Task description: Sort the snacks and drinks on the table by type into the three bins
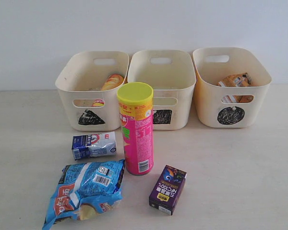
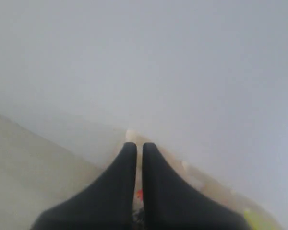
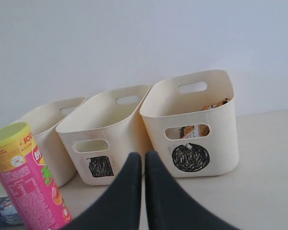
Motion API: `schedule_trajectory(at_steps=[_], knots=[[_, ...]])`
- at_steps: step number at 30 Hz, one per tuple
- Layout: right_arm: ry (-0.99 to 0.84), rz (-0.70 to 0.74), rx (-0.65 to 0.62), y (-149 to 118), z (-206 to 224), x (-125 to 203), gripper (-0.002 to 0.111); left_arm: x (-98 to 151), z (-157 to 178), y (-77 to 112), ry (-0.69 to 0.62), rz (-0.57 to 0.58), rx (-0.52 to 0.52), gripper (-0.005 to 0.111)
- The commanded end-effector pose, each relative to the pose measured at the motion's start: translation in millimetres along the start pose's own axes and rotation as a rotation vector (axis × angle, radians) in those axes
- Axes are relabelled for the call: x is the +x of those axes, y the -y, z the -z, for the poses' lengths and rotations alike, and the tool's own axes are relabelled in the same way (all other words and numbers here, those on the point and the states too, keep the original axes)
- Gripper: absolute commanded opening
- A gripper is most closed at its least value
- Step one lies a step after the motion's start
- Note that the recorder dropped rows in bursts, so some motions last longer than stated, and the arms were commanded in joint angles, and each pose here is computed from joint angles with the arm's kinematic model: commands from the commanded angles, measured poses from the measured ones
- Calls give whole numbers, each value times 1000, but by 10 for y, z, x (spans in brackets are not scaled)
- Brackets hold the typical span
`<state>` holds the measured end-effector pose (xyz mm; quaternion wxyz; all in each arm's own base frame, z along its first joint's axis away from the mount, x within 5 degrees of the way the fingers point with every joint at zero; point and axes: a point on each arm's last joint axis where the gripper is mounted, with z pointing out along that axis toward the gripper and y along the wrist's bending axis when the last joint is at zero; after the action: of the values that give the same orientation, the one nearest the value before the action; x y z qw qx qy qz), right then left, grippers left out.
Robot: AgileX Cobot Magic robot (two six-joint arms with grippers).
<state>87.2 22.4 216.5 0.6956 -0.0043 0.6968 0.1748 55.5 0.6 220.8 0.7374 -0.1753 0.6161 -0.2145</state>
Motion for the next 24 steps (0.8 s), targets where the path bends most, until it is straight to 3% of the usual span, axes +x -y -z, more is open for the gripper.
schedule_trajectory(at_steps=[1,8,11,18,24], knots=[[-5,-2,2,6,6,20,0,-172,20,57,178,131,69,4],[-5,-17,2,6,6,20,0,-454,56,338,264,22,232,4],[-5,-19,2,6,6,20,0,-487,-17,496,231,-88,340,4],[-5,-19,2,6,6,20,0,-295,-405,788,-90,-216,606,4],[-5,-19,2,6,6,20,0,66,-852,776,-381,-188,726,4]])
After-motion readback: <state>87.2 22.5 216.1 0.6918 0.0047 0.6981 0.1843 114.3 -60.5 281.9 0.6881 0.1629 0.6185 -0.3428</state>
